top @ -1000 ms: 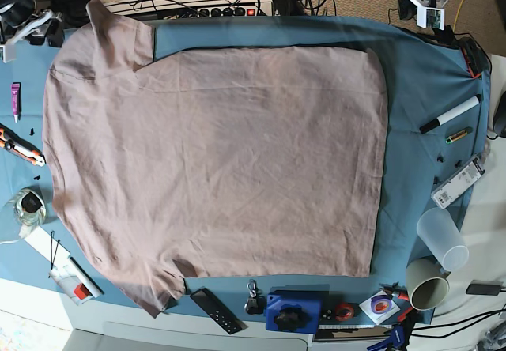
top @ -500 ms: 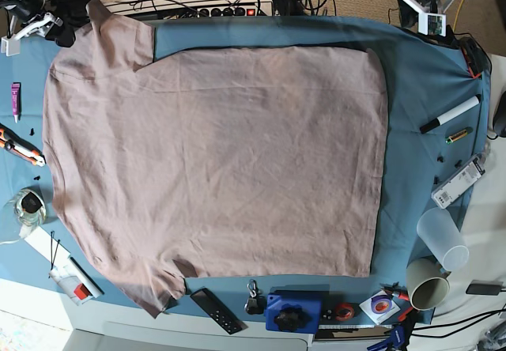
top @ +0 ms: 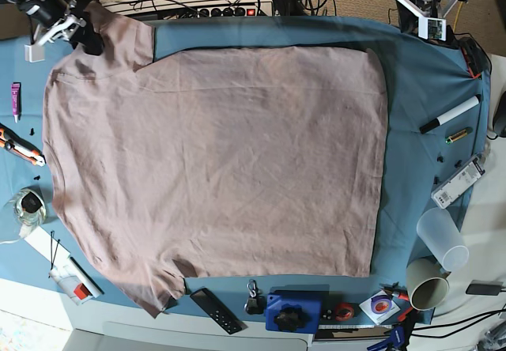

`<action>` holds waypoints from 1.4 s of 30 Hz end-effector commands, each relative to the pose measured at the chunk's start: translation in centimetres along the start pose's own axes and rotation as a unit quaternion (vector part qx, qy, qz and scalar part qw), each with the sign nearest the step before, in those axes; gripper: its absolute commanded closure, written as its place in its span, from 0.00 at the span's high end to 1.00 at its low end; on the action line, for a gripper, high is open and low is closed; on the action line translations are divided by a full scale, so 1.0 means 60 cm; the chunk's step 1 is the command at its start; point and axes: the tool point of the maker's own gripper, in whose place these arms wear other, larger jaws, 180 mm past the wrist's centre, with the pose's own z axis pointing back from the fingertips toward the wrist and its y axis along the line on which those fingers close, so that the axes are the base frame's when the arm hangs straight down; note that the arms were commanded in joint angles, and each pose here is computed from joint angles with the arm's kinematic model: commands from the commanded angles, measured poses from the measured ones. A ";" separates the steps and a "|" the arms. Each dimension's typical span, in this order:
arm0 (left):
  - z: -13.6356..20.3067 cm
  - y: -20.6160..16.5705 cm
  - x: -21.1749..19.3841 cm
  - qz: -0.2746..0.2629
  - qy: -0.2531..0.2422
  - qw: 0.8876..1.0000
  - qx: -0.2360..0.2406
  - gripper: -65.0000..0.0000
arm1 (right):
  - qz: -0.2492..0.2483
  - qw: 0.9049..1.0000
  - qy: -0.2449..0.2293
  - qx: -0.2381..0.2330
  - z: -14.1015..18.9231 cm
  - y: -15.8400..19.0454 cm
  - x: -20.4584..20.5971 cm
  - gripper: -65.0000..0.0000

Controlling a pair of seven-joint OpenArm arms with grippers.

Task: Fold the T-shirt properly
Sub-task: 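Lower both grippers and pinch the shirt's shoulder edge corners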

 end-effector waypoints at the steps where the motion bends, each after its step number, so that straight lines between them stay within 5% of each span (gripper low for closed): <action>1: 0.006 -0.001 0.010 -0.004 -0.011 1.000 -0.001 0.00 | -0.001 0.998 0.052 -0.023 0.004 -0.013 -0.040 0.49; 7: 0.005 -0.001 0.015 -0.004 -0.018 1.000 -0.001 0.00 | -0.003 0.997 0.064 -0.032 0.005 -0.018 -0.052 0.49; 12: -0.009 -0.004 0.065 -0.001 -0.073 0.997 -0.005 0.00 | -0.001 0.998 0.054 -0.042 0.013 -0.027 -0.042 0.49; 16: -0.019 -0.014 0.104 0.020 -0.109 0.994 -0.023 0.23 | 0.000 0.998 0.054 -0.042 0.013 -0.027 -0.041 0.49; 20: -0.022 -0.026 0.120 0.052 -0.124 0.990 -0.047 0.25 | 0.001 0.998 0.056 -0.042 0.013 -0.027 -0.042 0.49; 26: -0.060 -0.026 0.098 0.082 -0.087 0.991 -0.060 0.25 | 0.000 0.997 0.060 -0.042 0.014 -0.027 -0.045 0.49; 34: -0.081 -0.060 0.074 0.165 -0.060 0.977 -0.119 0.25 | 0.000 0.997 0.072 -0.042 0.014 -0.027 -0.051 0.49; 42: -0.085 -0.071 0.096 0.147 -0.081 0.976 -0.141 0.24 | 0.000 0.996 0.081 -0.042 0.015 -0.027 -0.056 0.49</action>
